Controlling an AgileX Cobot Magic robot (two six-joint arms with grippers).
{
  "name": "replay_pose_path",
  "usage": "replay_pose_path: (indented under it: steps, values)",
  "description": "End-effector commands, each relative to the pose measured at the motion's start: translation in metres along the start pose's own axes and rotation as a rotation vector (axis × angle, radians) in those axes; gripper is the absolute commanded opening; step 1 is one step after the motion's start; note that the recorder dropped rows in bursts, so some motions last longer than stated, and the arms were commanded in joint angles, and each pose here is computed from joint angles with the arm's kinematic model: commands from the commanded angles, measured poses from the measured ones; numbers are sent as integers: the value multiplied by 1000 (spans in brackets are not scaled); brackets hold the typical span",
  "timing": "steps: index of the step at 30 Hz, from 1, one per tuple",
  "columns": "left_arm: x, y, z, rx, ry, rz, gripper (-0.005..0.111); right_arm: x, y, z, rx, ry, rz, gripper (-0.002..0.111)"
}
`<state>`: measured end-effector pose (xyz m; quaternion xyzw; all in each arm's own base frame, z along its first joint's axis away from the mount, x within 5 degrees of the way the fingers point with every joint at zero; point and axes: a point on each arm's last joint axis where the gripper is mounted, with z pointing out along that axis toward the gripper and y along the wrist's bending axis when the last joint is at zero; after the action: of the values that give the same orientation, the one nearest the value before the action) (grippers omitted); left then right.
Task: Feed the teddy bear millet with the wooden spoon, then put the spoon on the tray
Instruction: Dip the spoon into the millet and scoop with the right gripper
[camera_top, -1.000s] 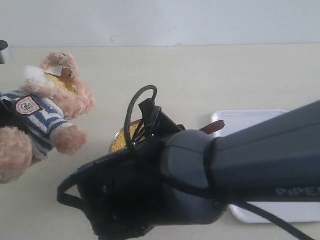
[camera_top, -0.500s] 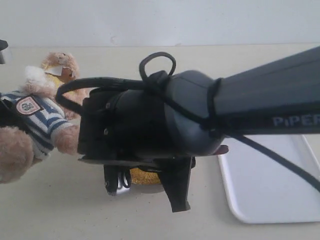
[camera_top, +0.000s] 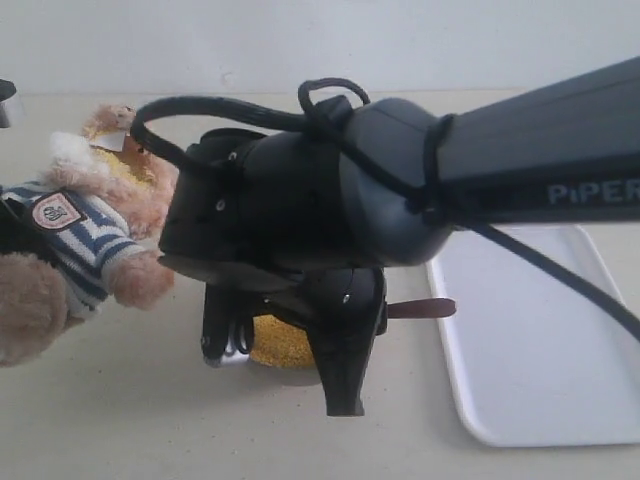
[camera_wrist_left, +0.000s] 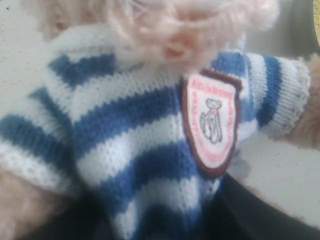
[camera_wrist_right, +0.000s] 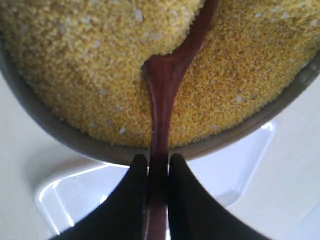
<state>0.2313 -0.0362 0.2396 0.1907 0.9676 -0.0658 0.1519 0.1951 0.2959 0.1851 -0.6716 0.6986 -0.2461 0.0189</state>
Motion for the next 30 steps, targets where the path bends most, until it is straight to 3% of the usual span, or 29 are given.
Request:
replay_pose_path:
  steps: [1, 12, 23, 30]
  values:
    - [-4, -1, -4, 0, -41, -3, 4, -4, -7, -12, -55, -68, 62, 0]
    - [-4, -1, -4, 0, -43, -3, 4, 14, -29, -13, -193, -118, 221, 0]
    - [-4, -1, -4, 0, -43, -3, 4, 23, -34, -24, -198, -157, 248, 0]
    - [-4, -1, -4, 1, -41, -3, 4, 31, -43, -15, -341, -177, 361, 0]
